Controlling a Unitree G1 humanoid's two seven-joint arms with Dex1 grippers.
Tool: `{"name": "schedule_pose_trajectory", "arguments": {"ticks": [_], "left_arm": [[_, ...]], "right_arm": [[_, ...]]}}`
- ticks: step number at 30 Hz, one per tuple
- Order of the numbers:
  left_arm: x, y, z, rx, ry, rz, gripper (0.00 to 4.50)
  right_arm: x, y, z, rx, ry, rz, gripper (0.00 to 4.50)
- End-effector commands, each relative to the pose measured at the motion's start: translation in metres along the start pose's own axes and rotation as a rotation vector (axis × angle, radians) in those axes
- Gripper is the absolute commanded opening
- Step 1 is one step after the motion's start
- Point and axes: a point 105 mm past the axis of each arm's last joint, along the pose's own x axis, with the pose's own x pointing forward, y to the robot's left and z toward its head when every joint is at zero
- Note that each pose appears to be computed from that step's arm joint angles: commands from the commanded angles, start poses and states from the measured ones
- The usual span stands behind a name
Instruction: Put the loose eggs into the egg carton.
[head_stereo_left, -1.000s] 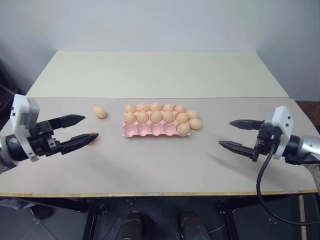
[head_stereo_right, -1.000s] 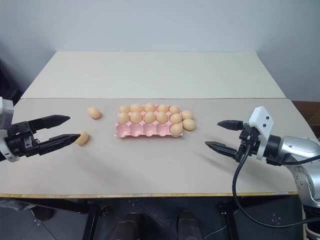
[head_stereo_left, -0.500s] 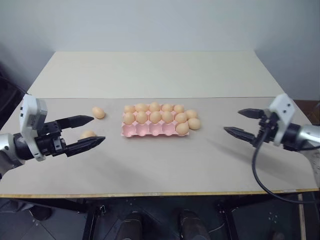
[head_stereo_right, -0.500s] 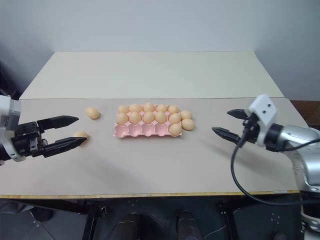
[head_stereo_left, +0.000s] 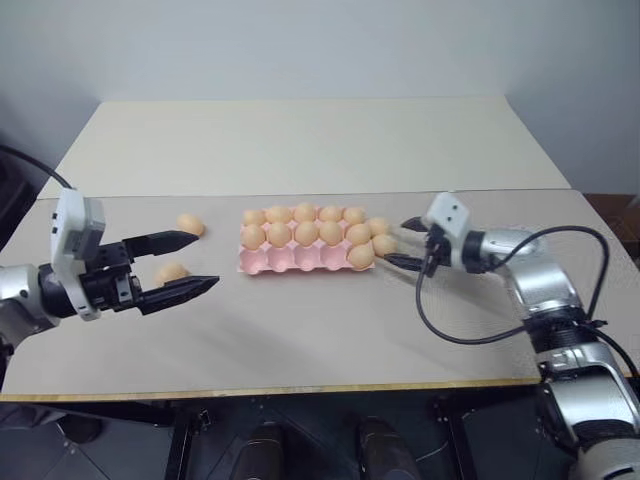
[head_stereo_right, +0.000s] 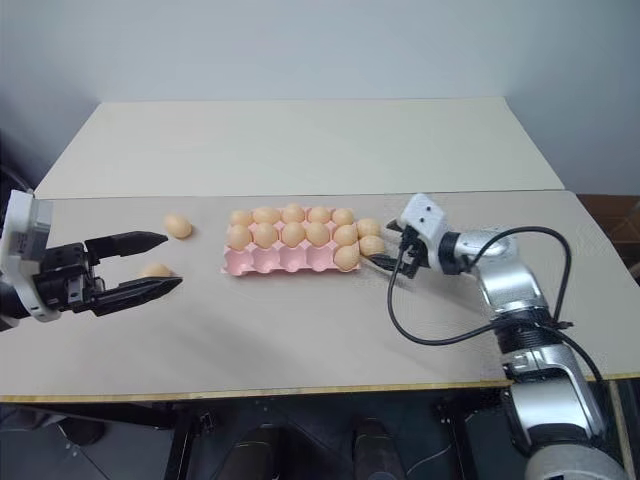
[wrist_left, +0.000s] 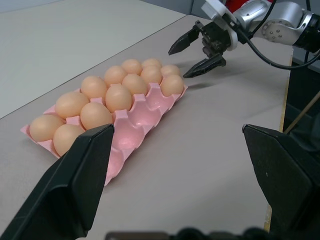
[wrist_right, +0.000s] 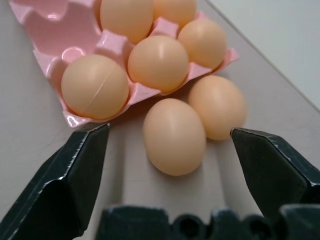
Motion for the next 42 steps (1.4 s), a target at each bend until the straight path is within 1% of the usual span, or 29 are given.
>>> {"name": "schedule_pose_trajectory", "arguments": {"ticks": [1,2,5,7,9,10,11,12,15,18,22,24,28,34,39,41,42], "left_arm": [[-0.004,-0.002,0.008,0.058,-0.014,0.014,4.47],[-0.005,-0.002,0.008,0.058,-0.014,0.016,4.47],[-0.008,-0.002,0.008,0.064,-0.012,0.026,4.50],[-0.009,-0.003,0.009,0.064,-0.013,0.031,4.50],[-0.010,-0.004,0.007,0.064,-0.012,0.034,4.50],[-0.011,-0.004,0.007,0.064,-0.012,0.036,4.50],[-0.011,-0.004,0.006,0.064,-0.012,0.037,4.50],[-0.011,-0.004,0.006,0.064,-0.012,0.039,4.50],[-0.012,-0.004,0.005,0.066,-0.015,0.046,4.50],[-0.011,-0.002,0.003,0.068,-0.016,0.052,4.50],[-0.008,-0.002,0.002,0.074,-0.017,0.047,4.50],[-0.006,-0.002,0.002,0.078,-0.020,0.048,4.50],[-0.007,-0.002,0.004,0.083,-0.020,0.054,4.50],[-0.008,-0.004,0.004,0.082,-0.018,0.063,4.50],[-0.009,-0.003,0.004,0.083,-0.017,0.069,4.50],[-0.009,-0.002,0.005,0.082,-0.017,0.071,4.50],[-0.009,-0.002,0.004,0.082,-0.017,0.071,4.50]], "right_arm": [[0.010,-0.008,0.005,-0.037,-0.002,-0.028,4.50],[0.013,-0.008,0.003,-0.038,0.009,-0.028,4.50],[0.015,-0.009,0.003,-0.044,0.007,-0.033,3.86],[0.012,-0.008,0.007,-0.045,-0.015,-0.025,3.24],[0.005,-0.009,0.010,-0.045,-0.031,-0.028,2.49],[0.002,-0.010,0.011,-0.046,-0.037,-0.038,2.19],[-0.001,-0.011,0.012,-0.049,-0.037,-0.050,1.94],[-0.004,-0.013,0.014,-0.059,-0.036,-0.060,1.83],[-0.018,-0.015,0.023,-0.099,-0.036,-0.078,1.83],[-0.021,-0.012,0.044,-0.140,-0.071,-0.064,1.83],[-0.005,-0.002,0.076,-0.163,-0.149,-0.037,1.83],[0.007,0.006,0.087,-0.162,-0.174,-0.013,1.83],[0.029,0.024,0.091,-0.173,-0.170,0.036,1.83],[0.047,0.041,0.086,-0.156,-0.143,0.078,1.83],[0.053,0.052,0.086,-0.149,-0.130,0.113,3.28],[0.051,0.055,0.088,-0.155,-0.136,0.125,4.05],[0.050,0.055,0.089,-0.162,-0.138,0.123,4.37]]}}
